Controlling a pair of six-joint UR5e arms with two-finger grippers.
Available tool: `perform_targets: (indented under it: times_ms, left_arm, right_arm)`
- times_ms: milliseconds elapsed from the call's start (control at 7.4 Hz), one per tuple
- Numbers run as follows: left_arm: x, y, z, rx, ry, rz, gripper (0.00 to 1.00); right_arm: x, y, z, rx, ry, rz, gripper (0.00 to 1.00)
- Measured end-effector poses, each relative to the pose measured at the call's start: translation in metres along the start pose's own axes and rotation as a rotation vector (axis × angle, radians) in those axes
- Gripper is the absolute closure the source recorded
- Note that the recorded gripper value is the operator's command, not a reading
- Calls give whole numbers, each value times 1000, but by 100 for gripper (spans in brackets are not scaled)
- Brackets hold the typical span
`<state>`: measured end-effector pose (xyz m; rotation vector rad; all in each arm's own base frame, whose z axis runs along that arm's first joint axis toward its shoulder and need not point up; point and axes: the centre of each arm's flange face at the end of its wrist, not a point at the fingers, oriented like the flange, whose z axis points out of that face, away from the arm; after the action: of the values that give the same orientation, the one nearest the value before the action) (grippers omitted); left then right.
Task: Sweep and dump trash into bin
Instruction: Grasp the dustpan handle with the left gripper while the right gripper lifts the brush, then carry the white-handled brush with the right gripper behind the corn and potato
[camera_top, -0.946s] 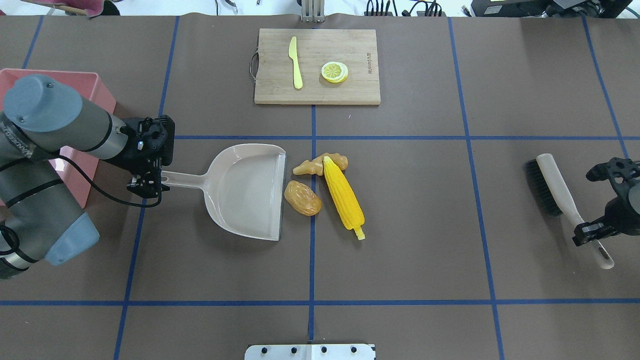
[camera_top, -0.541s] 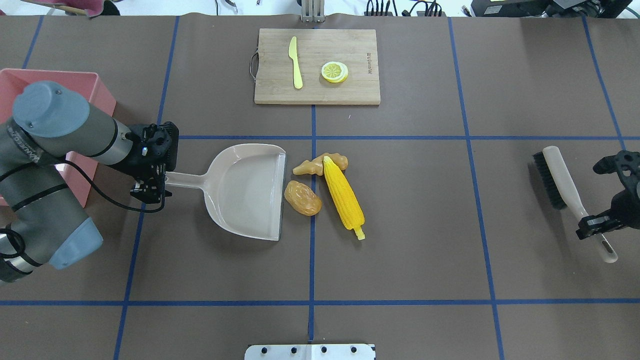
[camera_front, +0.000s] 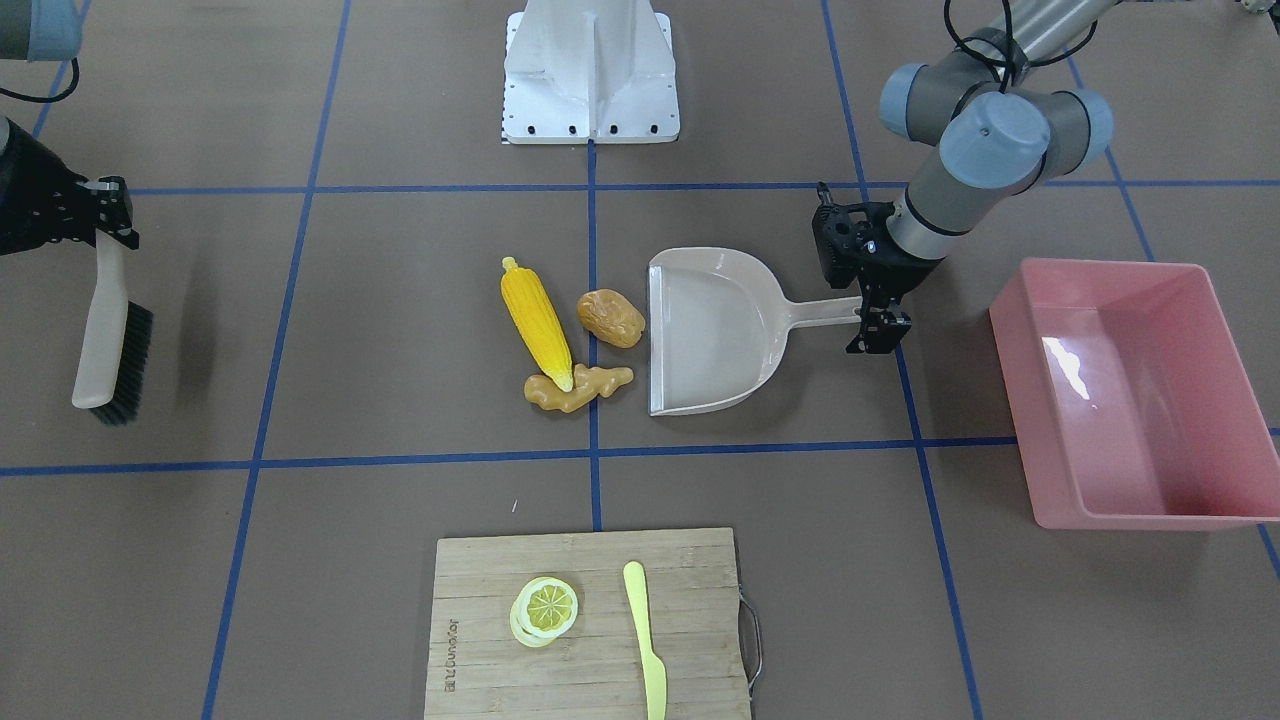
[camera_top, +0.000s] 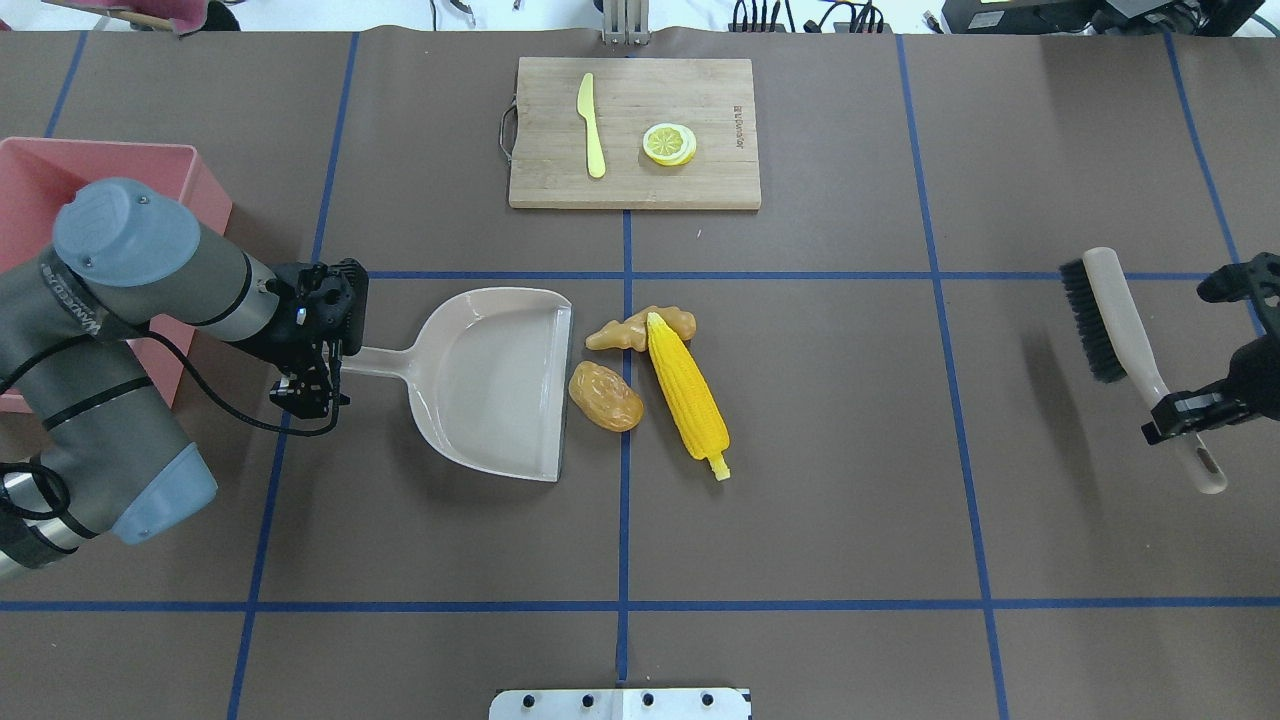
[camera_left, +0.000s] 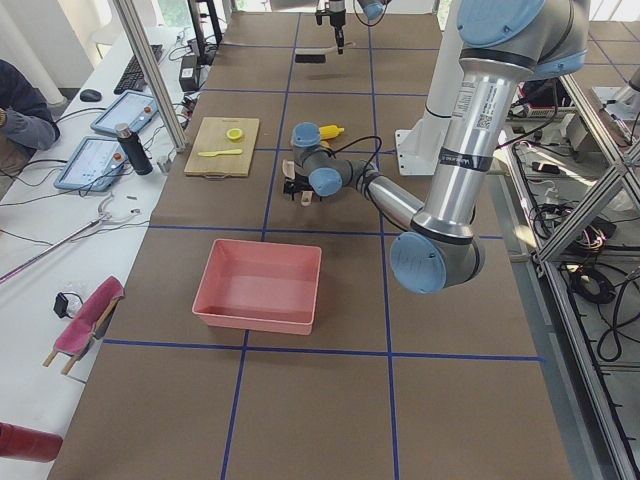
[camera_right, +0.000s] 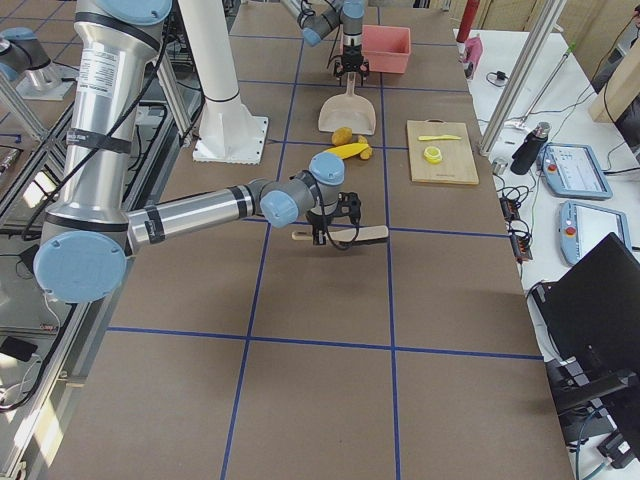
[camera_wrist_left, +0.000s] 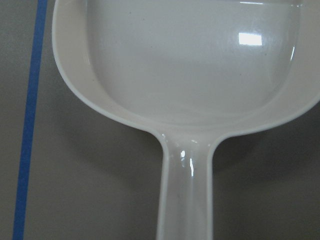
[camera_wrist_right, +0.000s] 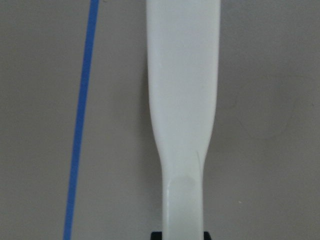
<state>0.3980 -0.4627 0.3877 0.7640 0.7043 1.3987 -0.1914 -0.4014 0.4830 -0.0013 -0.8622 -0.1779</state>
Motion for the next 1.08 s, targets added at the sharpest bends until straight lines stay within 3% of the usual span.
perform_targets:
  times_ms: [270, 541, 811, 1081]
  left_arm:
    - [1, 0, 2, 6, 20, -1, 3]
    - [1, 1, 3, 8, 25, -1, 3]
    - [2, 0, 2, 13, 31, 0, 3]
    - [3, -1, 3, 22, 49, -1, 7]
  right_arm:
    - [-71, -44, -13, -11, 16, -20, 100]
    - [-136, -65, -10, -17, 56, -42, 100]
    - [-195, -64, 3, -33, 77, 9, 100]
    - [-247, -56, 21, -52, 73, 115, 100]
